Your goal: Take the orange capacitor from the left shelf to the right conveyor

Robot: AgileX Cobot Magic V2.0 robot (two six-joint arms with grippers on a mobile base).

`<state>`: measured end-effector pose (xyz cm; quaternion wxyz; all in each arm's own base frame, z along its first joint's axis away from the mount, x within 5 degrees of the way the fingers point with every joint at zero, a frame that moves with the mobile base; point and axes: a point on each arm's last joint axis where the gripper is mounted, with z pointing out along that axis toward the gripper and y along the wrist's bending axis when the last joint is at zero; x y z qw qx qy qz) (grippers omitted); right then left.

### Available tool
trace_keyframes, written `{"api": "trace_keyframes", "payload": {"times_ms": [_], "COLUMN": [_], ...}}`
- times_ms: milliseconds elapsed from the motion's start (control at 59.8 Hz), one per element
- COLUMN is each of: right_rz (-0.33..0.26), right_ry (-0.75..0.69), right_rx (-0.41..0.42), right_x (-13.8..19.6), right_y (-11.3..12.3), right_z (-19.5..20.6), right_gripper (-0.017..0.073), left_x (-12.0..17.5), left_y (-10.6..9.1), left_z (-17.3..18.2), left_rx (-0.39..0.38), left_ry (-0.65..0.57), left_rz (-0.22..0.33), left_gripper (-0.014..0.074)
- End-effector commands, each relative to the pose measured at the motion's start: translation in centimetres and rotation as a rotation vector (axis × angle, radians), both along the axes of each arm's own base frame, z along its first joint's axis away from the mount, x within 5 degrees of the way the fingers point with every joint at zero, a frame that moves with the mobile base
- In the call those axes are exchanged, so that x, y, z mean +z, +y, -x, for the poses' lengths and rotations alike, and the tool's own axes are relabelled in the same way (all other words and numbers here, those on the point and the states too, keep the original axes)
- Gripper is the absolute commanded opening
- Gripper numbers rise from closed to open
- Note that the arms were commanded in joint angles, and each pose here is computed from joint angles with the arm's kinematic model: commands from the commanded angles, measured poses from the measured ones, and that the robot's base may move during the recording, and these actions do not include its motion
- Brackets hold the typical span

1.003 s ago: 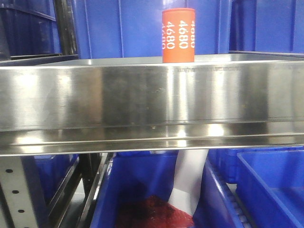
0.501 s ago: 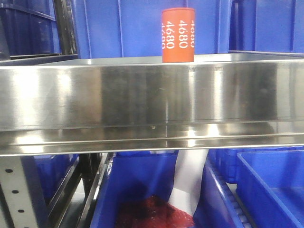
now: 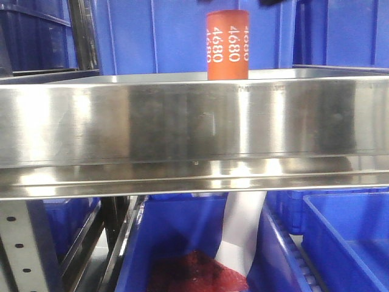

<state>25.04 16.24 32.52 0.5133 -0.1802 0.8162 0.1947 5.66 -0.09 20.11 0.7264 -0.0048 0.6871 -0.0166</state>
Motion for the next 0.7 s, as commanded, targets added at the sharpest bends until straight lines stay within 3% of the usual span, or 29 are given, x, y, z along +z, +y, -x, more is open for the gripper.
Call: {"api": "trace_keyframes", "payload": {"times_ms": [0,384,485,618,685], "right_rz": [-0.073,-0.04,-0.036,-0.044,-0.052], "right_ry": [-0.128,-0.077,-0.072,-0.082,-0.094], "right_rx": [-0.001,-0.004,-0.004,-0.005,-0.005], "right_x": [2.1,-1.0,-1.1,-0.9,-0.7], "right_y": [0.4,1.7,1.7,1.7,1.7], "right_z": [-0.7,-2.8,-2.9,-2.8,-2.7], "right_gripper": [0.0625,0.0605,0.044,0.002,0.0094], "left_x": [0.1,0.1,0.1,0.1,0.1], "left_y": [0.0,0.0,0.0,0.0,0.0], "left_z": [0.0,0.0,0.0,0.0,0.0], "left_rx": [-0.005,-0.005,-0.005,-0.005,-0.005], "left_ry": [-0.077,-0.077,-0.077,-0.077,-0.077], "left_rz": [0.004,0.004,0.004,0.004,0.004], "left_gripper": [-0.0126,-0.0126,-0.0126,-0.0126,-0.0126]}}
